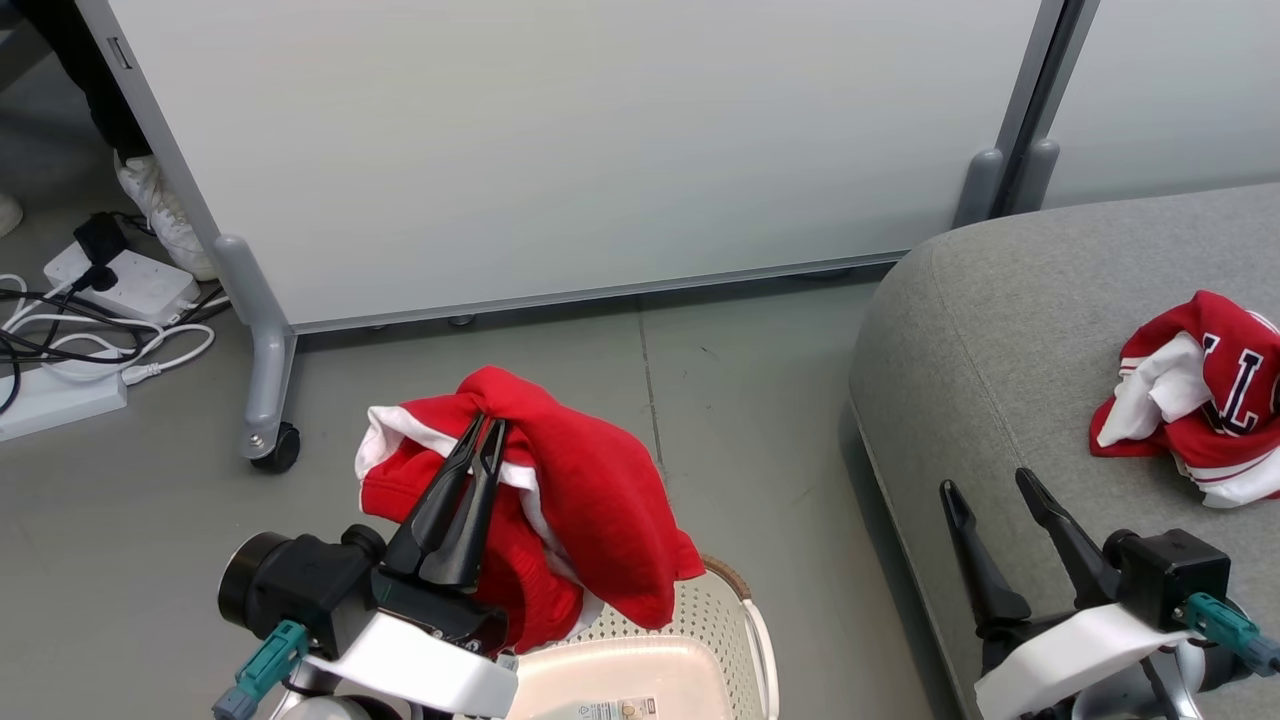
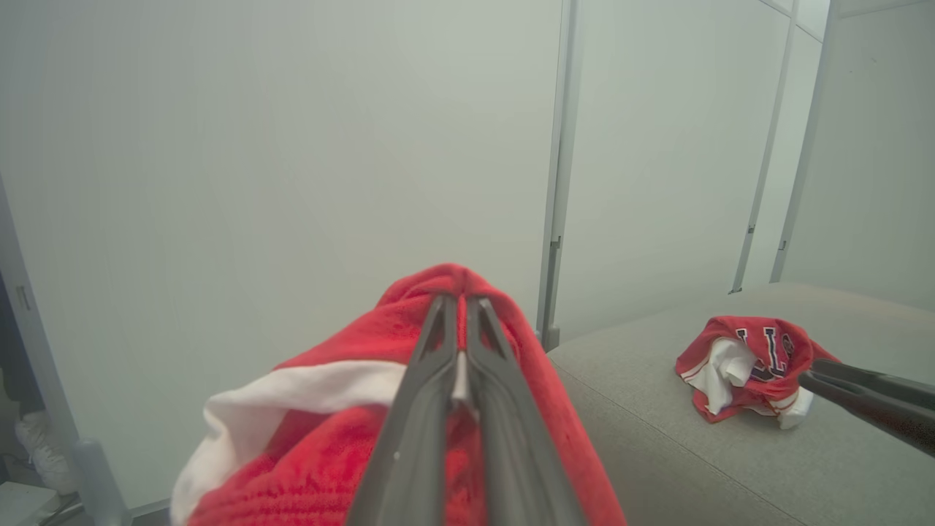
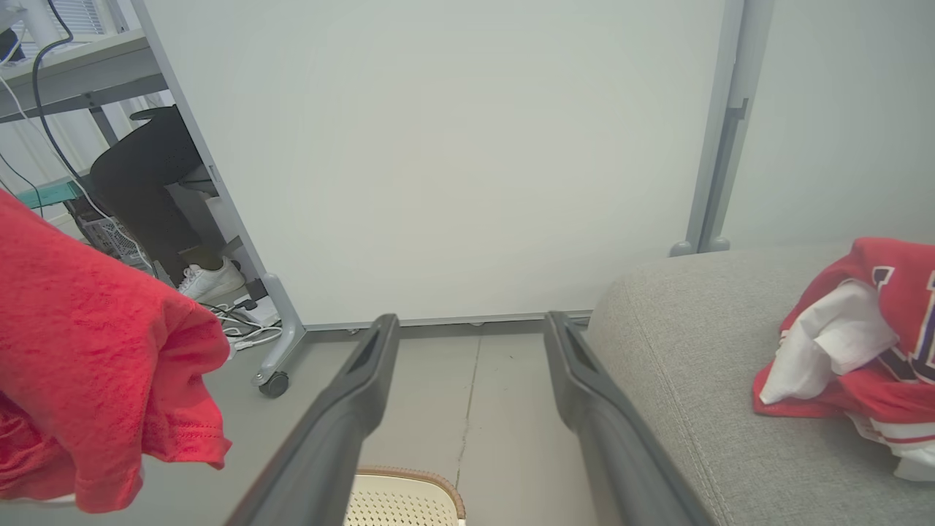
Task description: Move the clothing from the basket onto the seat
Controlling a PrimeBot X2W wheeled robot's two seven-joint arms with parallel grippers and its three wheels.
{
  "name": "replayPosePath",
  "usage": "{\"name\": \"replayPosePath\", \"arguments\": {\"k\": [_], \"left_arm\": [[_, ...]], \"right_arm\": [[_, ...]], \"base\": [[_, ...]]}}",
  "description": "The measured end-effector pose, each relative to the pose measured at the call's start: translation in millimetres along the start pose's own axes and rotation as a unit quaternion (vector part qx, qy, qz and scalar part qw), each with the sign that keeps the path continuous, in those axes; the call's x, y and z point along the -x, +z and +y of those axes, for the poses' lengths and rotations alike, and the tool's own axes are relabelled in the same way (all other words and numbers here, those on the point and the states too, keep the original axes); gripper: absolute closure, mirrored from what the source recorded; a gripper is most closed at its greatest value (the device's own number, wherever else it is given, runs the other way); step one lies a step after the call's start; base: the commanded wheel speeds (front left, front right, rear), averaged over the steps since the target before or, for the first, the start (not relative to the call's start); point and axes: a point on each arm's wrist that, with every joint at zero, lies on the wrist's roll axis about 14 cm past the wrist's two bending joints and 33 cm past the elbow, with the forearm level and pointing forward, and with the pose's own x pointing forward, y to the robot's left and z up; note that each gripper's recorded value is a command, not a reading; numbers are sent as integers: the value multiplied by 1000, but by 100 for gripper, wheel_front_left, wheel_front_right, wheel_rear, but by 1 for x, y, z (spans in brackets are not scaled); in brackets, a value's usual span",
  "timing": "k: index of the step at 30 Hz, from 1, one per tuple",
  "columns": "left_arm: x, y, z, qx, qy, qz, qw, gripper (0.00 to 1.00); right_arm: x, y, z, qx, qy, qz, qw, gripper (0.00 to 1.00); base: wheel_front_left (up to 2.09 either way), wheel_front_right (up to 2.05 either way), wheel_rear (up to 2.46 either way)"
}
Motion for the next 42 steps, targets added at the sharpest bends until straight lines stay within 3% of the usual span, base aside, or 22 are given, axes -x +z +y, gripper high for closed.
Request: {"name": "replayPosePath", "arguments": {"k": [6,11,20,24,30,31,32,33,42], "left_arm": [[1,-1,1,-1,1,3,1000,100],[-1,-2,1,-1,-1,4,1000,100],[-2,-5,2,-1,-4,8,1000,100],[-4,-7,1,0,-7,11,1000,100],[-6,-10,1,2,-13,14,1000,100],[-5,-11,1,3,-13,16,1000,100],[-5,-11,1,3,-13,16,1000,100],[-4,-12,0,3,-14,17,1000,100],[-2,-12,-4,4,-18,16,1000,100]], "right_arm": [[-5,4,17,-4,27,-6,1000,0],[-19,19,67,-16,105,-25,994,0],[-22,19,182,-20,287,-15,957,0],[-25,4,204,-28,324,15,946,0],[-43,-16,216,10,352,47,935,0],[-45,-19,218,17,355,51,933,26],[-45,-19,218,17,355,51,933,67],[-47,-21,219,19,357,53,932,100],[-53,-20,222,12,363,48,931,100]], "base": [[0,0,0],[0,0,0],[0,0,0],[0,0,0],[0,0,0],[0,0,0],[0,0,0],[0,0,0],[0,0,0]]}}
